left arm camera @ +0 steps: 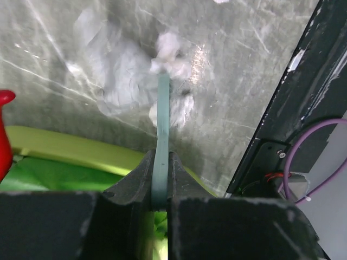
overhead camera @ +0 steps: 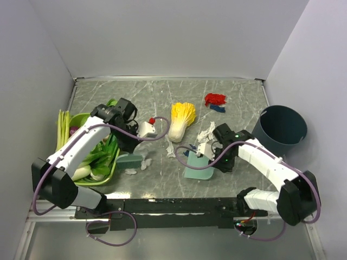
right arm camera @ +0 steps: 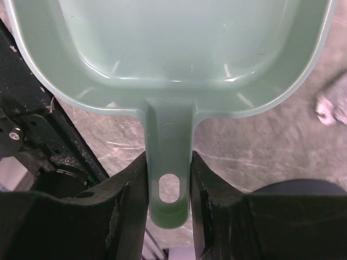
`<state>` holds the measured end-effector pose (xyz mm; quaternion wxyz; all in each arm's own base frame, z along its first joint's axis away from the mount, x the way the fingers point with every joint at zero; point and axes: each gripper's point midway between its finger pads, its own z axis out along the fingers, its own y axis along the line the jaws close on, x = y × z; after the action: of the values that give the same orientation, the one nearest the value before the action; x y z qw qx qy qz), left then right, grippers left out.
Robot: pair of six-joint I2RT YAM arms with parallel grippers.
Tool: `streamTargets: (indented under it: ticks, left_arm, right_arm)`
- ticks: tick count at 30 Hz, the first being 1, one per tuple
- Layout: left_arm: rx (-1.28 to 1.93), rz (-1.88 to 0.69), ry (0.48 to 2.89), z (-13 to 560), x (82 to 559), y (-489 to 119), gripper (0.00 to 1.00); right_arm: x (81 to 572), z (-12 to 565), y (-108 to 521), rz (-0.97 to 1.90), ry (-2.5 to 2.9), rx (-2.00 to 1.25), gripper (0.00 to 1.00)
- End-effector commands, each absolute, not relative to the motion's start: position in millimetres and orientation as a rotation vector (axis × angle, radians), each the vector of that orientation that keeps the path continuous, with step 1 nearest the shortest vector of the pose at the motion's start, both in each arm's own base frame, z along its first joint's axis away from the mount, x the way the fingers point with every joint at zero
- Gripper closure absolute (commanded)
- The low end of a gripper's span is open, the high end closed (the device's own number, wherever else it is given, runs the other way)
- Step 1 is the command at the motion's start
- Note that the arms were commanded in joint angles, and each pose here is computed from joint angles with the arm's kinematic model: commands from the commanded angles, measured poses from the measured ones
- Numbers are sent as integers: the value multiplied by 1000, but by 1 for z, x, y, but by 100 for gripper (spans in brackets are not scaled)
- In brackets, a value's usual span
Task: Sweep away the paper scraps from the table
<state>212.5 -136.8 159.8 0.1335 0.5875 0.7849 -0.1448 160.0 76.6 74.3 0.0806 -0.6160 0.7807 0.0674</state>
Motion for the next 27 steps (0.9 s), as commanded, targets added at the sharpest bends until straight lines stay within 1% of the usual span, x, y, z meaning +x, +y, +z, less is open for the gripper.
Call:
streamTargets:
  ticks: [1,5,7,10,14,17,20,21,24,27]
  left_arm:
    - [1691,-317,2256,155,217,-131,99]
    - [1663,-379,2170,159,223,-160,99]
    - [1639,-418,2090,166,232,-180,99]
    - [1597,-513,1989,178,239,-212,99]
    - [1571,-617,1942,192,243,-233,99]
    - [1612,-583,1888,207,244,-228,99]
    - [1617,-527,1790,226,244,-216,99]
    - [1591,-500,1751,237,245,-212,99]
    - [1453,-406,1750,255,263,-205,99]
    - [1293,-306,1817,261,287,-198,99]
  right_arm:
    - [176,78,90,112,2381,-1843,100]
    - [178,74,103,91,2424,-1888,100]
    - [178,70,106,81,2452,-1893,100]
    - [178,65,101,32,2515,-1900,100]
    - [180,65,83,-86,2538,-1907,100]
    - [176,74,76,-101,2503,-1912,100]
    - [171,88,78,-54,2476,-1909,100]
    - [172,95,85,-6,2448,-1903,100]
    - [177,103,96,22,2432,-1900,100]
    - [182,101,102,18,2466,-1902,100]
